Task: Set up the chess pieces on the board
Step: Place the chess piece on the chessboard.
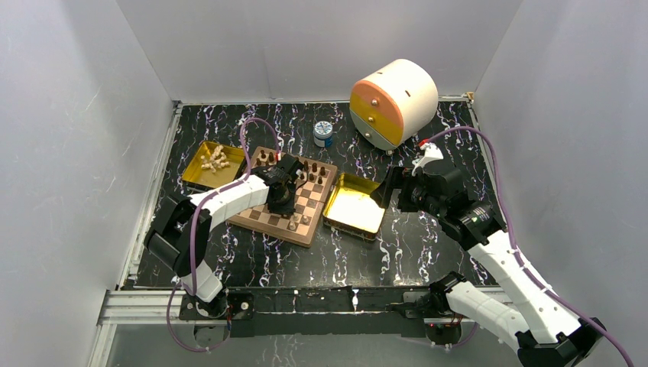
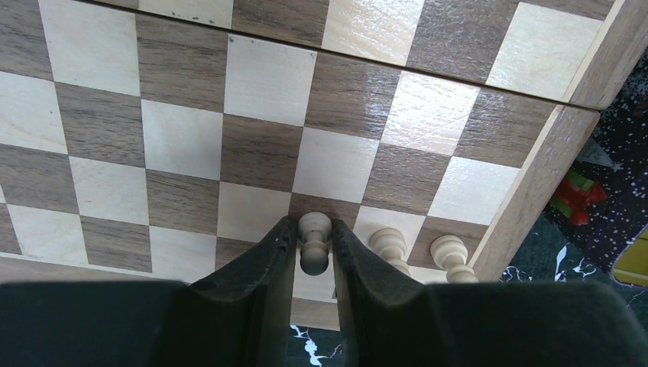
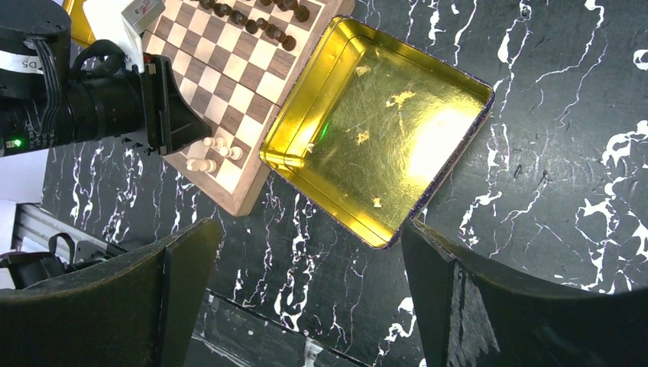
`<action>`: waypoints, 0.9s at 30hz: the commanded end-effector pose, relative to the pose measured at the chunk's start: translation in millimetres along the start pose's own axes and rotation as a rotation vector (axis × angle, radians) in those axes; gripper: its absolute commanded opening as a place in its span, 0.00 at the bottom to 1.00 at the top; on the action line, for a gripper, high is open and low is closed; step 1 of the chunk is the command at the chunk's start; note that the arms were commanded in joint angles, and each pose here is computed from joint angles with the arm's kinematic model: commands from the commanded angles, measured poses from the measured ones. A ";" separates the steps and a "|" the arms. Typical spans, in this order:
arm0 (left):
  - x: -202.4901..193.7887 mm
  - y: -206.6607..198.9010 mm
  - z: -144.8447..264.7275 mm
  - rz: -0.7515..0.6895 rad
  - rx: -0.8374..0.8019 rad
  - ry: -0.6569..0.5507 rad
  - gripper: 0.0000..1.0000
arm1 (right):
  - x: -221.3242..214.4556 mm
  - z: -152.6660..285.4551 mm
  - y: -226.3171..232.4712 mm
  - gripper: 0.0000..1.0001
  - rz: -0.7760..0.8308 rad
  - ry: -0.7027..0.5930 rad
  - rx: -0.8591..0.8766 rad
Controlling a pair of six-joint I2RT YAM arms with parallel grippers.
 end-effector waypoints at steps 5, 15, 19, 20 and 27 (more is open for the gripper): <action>6.0 -1.6 7.7 -0.010 0.019 -0.006 0.24 | 14.1 4.9 5.9 0.99 0.003 -0.075 0.036; 23.3 -10.0 26.4 0.007 -0.018 -0.059 0.33 | 13.3 4.2 5.9 0.99 0.001 -0.075 0.038; 29.4 -14.5 34.9 0.020 -0.042 -0.073 0.33 | 12.8 4.4 5.7 0.99 0.001 -0.073 0.037; 30.9 -15.4 37.0 0.025 -0.048 -0.079 0.33 | 13.0 4.8 5.7 0.99 0.001 -0.075 0.037; 48.4 -12.7 57.6 0.073 -0.040 -0.187 0.33 | 12.4 4.6 5.0 0.99 0.002 -0.074 0.033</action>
Point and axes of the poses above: each gripper's point midway between its finger pads, its own z axis back along the fingers, its own y axis along the line the jaws close on, x = y × z, the point moved 6 cm from there along z, back along the fingers, and after that the axes turned 10 degrees about z, right-handed, at the moved point
